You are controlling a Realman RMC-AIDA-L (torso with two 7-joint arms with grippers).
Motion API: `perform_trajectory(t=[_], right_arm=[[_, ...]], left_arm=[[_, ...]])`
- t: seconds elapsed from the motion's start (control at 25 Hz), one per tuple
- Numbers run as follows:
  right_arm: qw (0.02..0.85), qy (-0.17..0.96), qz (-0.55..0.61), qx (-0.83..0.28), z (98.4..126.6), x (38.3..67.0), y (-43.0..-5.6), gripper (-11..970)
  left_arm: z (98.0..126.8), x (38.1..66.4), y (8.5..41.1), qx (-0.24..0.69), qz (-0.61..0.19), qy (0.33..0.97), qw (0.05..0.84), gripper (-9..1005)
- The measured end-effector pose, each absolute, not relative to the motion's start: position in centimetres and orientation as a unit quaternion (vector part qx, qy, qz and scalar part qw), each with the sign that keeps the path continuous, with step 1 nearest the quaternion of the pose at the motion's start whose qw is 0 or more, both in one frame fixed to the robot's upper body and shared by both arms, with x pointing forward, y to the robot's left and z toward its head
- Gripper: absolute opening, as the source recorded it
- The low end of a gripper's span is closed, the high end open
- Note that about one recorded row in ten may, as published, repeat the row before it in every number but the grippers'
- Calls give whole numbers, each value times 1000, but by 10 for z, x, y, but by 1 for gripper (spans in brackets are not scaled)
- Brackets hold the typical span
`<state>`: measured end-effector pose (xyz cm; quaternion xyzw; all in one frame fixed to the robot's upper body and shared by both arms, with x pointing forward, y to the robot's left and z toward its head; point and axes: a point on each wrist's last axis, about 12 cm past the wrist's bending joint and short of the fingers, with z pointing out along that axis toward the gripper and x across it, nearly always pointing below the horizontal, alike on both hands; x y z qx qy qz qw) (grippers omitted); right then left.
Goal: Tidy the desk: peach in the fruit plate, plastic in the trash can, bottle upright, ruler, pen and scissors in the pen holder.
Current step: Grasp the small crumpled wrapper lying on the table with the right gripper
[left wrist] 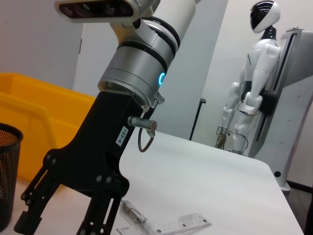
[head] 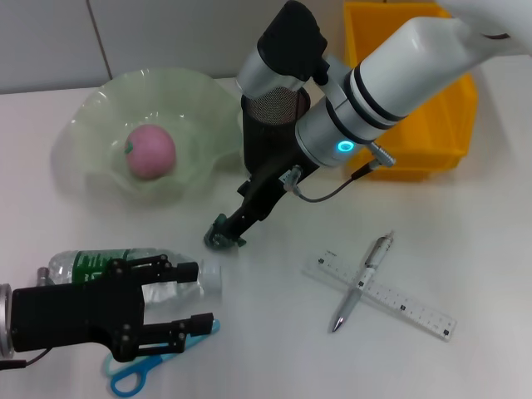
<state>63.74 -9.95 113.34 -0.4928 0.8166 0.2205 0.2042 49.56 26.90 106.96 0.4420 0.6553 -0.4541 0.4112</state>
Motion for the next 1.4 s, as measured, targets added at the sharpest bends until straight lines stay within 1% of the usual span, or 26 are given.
perform_trajectory(t=[0.48, 0.6, 0.68, 0.72, 0.76, 1.0, 1.2, 1.28, 1.4], right_arm=[[196, 813, 231, -498, 1139, 636, -96, 806], [192, 810, 237, -501, 1147, 636, -95, 805], [192, 808, 236, -504, 1158, 637, -96, 804], [192, 808, 236, -504, 1158, 637, -96, 804], [190, 808, 228, -509, 1165, 637, -95, 803], [168, 809, 183, -533, 1181, 641, -84, 801], [153, 809, 155, -546, 1182, 643, -71, 797], [146, 808, 137, -554, 1178, 644, -62, 796], [145, 808, 128, -556, 1174, 645, -60, 793]], left_arm=[[1070, 497, 269, 443, -452, 656, 412, 728], [1070, 497, 269, 443, -452, 656, 411, 728], [1071, 497, 269, 442, -453, 657, 411, 728], [1071, 497, 269, 442, -453, 657, 411, 728], [1071, 497, 269, 442, -453, 657, 411, 728], [1072, 499, 271, 436, -451, 657, 417, 727], [1074, 501, 271, 436, -451, 655, 420, 727], [1074, 501, 270, 437, -452, 655, 420, 727], [1074, 502, 270, 437, -451, 655, 420, 727]])
